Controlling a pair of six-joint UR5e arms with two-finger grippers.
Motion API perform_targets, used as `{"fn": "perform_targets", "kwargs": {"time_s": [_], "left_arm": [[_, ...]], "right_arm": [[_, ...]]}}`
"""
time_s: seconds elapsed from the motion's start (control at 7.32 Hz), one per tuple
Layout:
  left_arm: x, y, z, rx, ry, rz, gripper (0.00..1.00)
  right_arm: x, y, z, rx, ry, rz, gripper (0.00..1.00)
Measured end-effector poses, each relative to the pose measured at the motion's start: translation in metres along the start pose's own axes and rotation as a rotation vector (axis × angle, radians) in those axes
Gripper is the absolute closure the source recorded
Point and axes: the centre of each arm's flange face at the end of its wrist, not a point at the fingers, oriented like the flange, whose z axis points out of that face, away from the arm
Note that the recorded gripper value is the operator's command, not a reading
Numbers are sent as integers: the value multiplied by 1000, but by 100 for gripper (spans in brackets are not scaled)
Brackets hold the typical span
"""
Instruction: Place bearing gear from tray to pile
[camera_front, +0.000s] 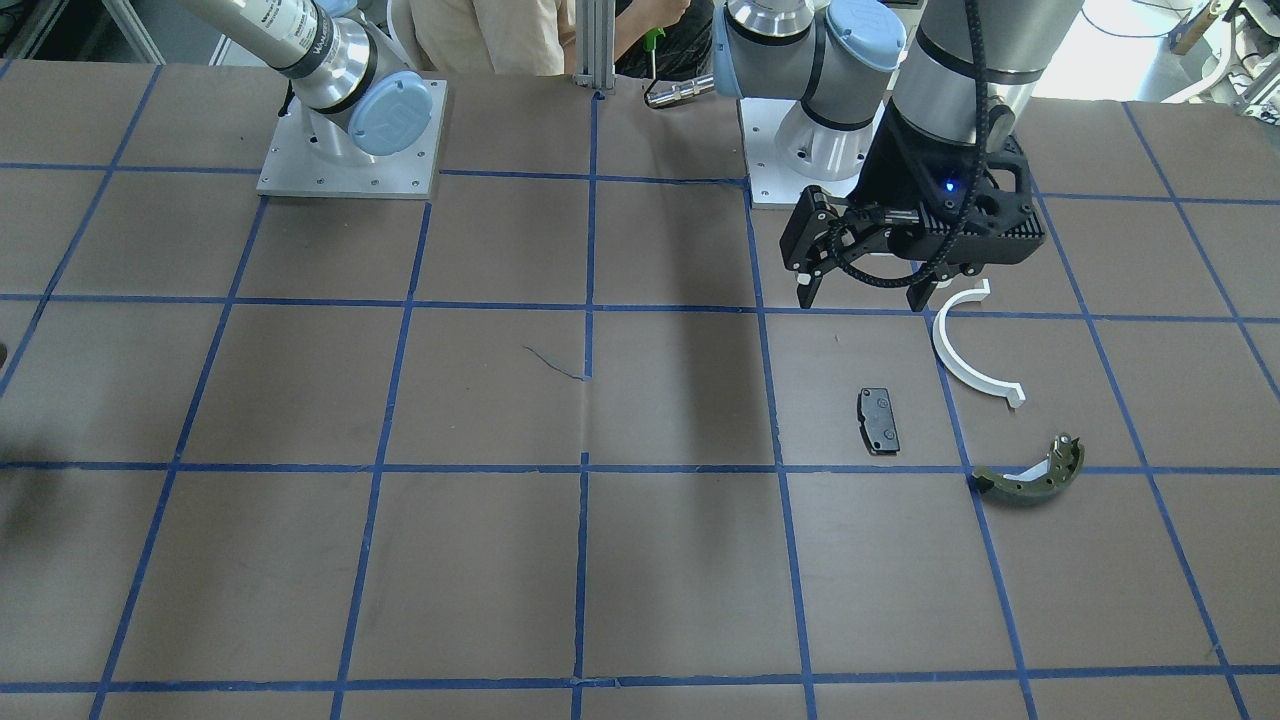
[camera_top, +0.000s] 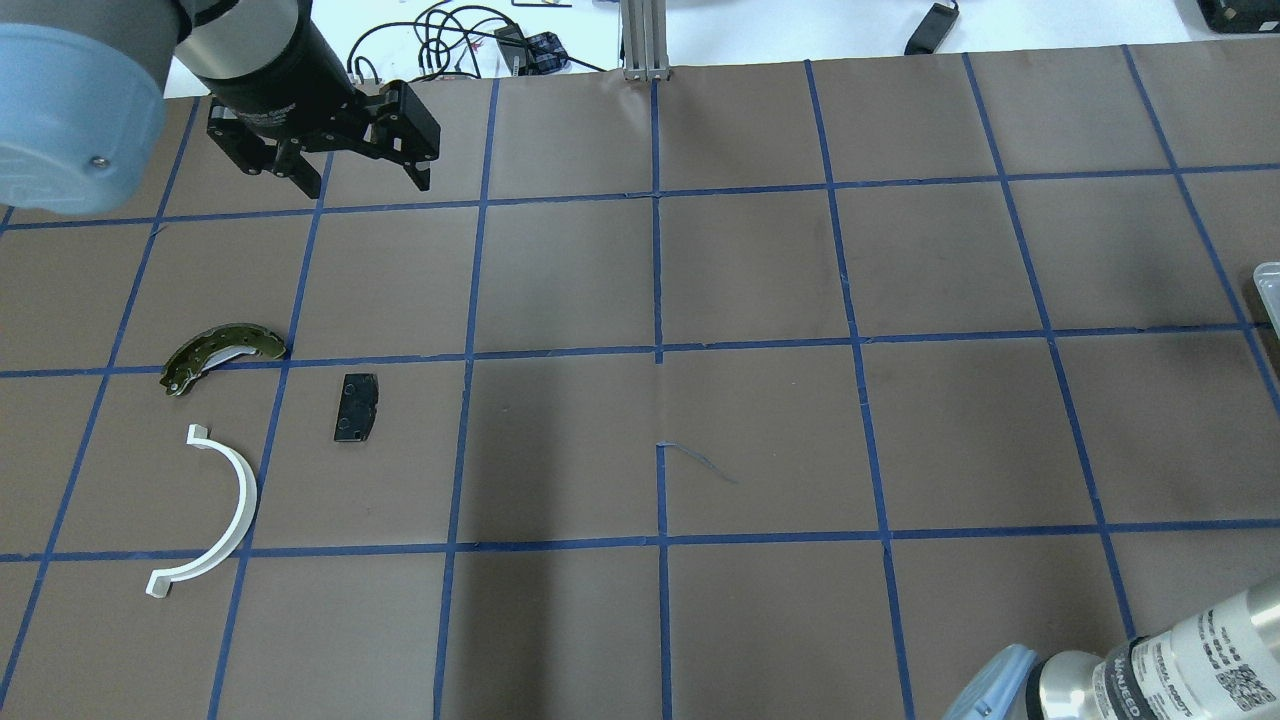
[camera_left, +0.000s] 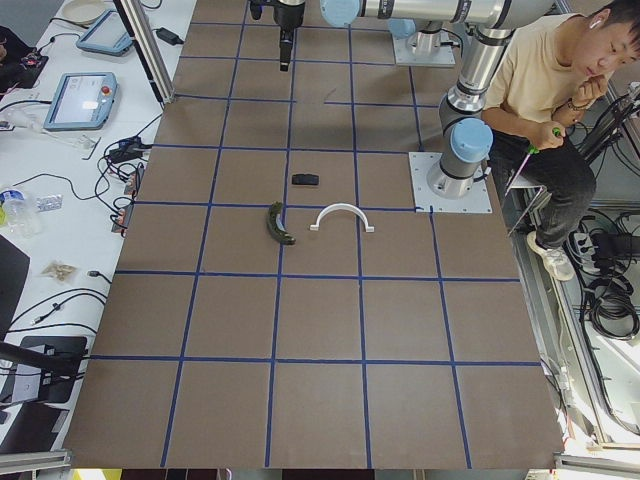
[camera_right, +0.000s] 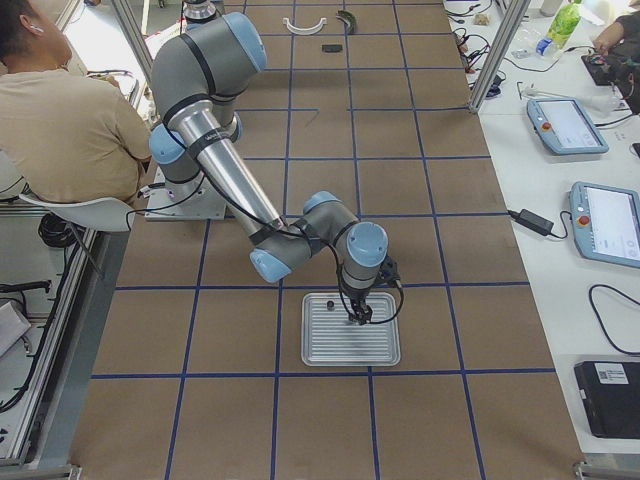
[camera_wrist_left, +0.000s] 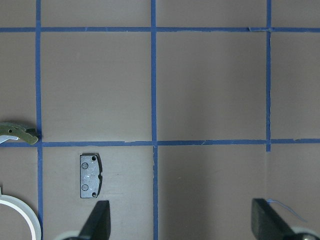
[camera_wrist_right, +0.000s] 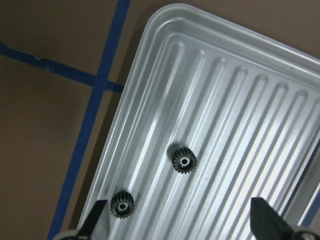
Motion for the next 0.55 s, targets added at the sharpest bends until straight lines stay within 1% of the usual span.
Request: {"fn": "perform_targets", "kwargs": {"time_s": [0.14, 0.27, 0.41, 0.55], "left_arm": [[0, 0, 0, 0, 0, 0, 0], [-1, 0, 1, -1, -1, -1, 0], [-1, 0, 1, -2, -1, -1, 0], [-1, 0, 1, -2, -1, -1, 0]], "right_arm": [[3, 0, 10, 0, 0, -1, 11], [6, -1, 18, 1, 1, 0, 12], [7, -1, 23, 1, 0, 1, 16], [7, -1, 26, 1, 1, 4, 18]]}}
